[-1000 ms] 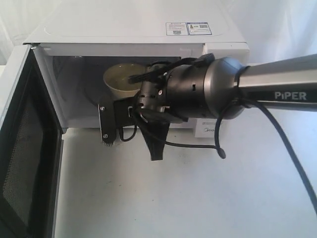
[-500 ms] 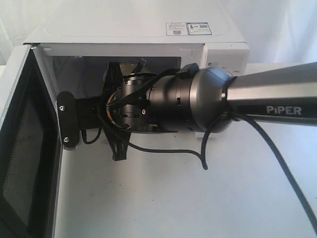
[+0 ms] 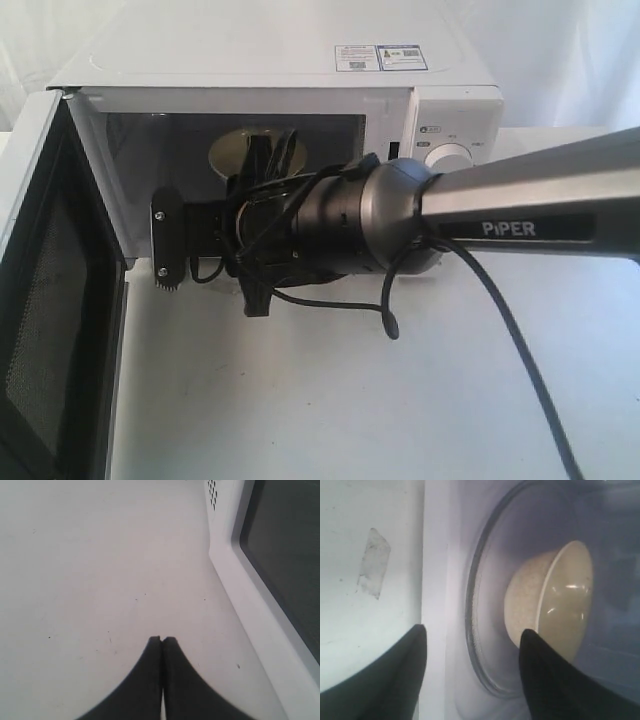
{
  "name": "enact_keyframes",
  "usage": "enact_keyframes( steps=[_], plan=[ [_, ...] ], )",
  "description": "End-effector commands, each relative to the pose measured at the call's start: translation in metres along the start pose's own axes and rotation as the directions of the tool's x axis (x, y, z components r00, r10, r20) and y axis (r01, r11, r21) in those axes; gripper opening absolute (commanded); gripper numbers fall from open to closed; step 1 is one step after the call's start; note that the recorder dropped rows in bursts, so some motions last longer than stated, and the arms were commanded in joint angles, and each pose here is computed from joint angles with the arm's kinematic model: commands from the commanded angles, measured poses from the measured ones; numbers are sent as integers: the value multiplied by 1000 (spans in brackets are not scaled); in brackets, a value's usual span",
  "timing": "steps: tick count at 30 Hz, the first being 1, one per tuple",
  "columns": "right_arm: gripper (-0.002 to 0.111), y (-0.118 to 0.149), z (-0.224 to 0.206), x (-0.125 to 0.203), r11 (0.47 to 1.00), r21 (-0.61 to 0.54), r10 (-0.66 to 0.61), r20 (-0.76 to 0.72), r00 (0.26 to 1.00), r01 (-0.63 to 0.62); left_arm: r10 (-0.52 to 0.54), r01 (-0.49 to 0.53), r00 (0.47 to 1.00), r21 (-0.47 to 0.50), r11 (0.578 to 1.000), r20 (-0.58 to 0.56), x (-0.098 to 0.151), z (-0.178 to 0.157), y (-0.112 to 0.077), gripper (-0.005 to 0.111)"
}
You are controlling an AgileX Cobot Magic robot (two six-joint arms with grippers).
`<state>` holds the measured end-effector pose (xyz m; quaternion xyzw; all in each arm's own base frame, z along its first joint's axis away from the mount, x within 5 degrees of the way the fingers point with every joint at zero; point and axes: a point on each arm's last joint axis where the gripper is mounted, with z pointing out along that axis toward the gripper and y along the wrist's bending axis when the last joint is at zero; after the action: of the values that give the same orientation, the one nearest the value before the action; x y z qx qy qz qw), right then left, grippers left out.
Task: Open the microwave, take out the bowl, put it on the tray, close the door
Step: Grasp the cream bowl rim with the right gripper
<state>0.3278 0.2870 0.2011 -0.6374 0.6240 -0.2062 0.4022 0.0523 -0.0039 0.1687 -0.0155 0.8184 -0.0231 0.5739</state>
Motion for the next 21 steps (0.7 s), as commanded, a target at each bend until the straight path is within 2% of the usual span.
enact_keyframes(
  steps=[1,4,12,21],
  plan=[
    [53,-5,5,2,997,64,36,8,999,-36,-4,4,1000,8,1000,0,1,0,-1,0],
    [53,-5,9,2,996,87,17,1,1000,-18,-4,4,1000,8,1000,0,1,0,-1,0],
    [53,-12,18,0,979,190,76,-6,997,-74,-4,4,1000,8,1000,0,1,0,-1,0],
    [50,-3,31,3,982,181,51,-34,998,-44,-4,4,1000,8,1000,0,1,0,-1,0]
  ],
)
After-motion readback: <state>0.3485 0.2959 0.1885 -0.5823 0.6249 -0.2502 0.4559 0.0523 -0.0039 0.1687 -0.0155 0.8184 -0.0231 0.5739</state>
